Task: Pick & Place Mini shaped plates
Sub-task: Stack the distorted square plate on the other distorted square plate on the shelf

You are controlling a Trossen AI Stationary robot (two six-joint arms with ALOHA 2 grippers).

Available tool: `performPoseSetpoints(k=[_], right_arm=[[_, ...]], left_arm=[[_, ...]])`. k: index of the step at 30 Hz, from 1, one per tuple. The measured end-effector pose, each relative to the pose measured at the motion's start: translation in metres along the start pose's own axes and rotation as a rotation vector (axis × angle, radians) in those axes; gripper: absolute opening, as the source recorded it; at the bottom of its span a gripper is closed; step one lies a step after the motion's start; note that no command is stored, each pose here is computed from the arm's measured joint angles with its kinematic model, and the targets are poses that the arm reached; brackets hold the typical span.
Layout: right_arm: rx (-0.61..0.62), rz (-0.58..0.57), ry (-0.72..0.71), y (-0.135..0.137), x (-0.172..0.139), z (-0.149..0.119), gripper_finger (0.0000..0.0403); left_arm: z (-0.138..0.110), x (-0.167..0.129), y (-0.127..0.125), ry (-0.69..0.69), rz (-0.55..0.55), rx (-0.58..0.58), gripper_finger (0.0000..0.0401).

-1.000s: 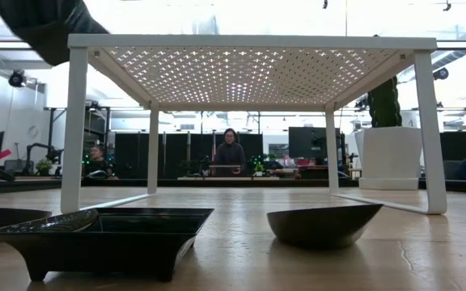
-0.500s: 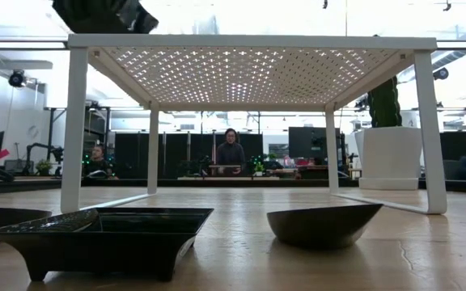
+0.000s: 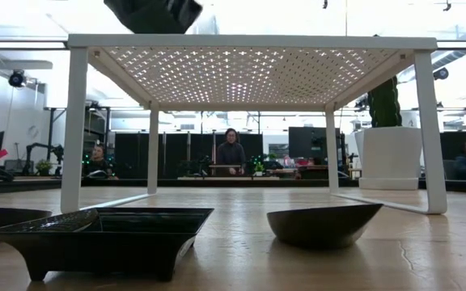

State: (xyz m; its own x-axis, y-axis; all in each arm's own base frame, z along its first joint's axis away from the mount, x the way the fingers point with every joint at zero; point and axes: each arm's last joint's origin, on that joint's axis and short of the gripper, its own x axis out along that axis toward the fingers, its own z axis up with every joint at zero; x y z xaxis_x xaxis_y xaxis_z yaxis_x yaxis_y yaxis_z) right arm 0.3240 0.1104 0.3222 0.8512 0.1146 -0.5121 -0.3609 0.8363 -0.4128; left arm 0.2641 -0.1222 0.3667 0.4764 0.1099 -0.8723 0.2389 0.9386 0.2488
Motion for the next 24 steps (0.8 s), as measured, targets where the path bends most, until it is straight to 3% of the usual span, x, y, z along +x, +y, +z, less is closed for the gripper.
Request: performPoseSetpoints(k=[10,24], right_arm=[[-0.051,-0.005,-0.01,-0.005,0.009,0.01,0.0174],[-0.037,-0.012,0.006,-0.009,0.01,0.007,0.0168]], left_arm=[[0.021,0.023,-0.005,0.0,0.098,0.123,0.0],[0.035,0.017,-0.004,-0.117,0.149,0.213,0.0]])
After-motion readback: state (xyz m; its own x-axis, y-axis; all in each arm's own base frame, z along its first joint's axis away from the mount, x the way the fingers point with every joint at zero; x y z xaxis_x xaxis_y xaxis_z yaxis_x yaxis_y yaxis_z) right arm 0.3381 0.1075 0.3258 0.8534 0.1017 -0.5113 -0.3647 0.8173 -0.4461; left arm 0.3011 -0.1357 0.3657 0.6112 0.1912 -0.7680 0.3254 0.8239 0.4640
